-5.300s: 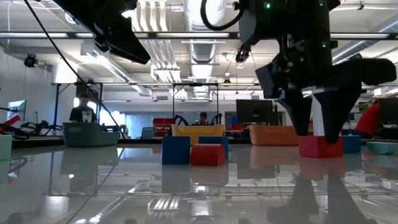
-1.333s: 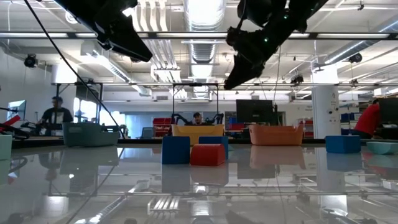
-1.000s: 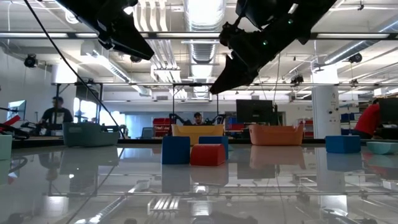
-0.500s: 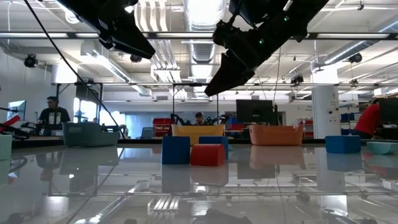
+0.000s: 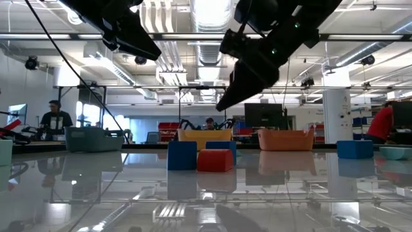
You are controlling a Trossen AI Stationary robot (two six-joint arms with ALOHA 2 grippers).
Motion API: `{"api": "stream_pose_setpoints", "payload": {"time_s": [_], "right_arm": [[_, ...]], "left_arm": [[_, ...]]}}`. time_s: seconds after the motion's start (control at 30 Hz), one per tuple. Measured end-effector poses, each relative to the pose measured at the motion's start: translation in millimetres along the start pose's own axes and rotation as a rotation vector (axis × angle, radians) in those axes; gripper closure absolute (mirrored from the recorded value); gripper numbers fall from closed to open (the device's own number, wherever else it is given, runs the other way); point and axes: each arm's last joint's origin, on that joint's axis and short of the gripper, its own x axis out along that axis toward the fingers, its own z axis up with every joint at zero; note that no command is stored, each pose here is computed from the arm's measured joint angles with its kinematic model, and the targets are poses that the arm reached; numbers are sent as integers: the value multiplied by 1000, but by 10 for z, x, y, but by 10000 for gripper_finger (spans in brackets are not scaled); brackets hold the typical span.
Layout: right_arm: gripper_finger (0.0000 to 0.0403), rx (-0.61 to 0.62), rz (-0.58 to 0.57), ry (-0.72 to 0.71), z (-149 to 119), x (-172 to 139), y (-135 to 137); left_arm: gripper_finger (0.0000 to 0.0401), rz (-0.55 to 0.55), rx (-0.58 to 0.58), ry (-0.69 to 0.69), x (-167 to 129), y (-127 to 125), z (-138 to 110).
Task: Sort & place blocks by color
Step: Put the light blue triangular block into the yellow bin
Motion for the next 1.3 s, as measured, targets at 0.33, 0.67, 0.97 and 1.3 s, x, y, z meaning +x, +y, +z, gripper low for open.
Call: {"api": "stream_pose_setpoints", "payload": {"time_s": [0.33,0.67,0.97,1.3], "right_arm": [[165,-62,25,113,-219,264,-98],[165,-50,60,141,-346,386,-322],[169,-29,94,130,-381,439,-363],[227,6,93,139,-395,439,-360]], "left_arm": [[196,-1,-2,-3,0,-1,2],[196,-1,0,-4,0,-1,3],[196,-1,1,-4,0,-1,3],[196,-1,0,-3,0,-1,3]]}}
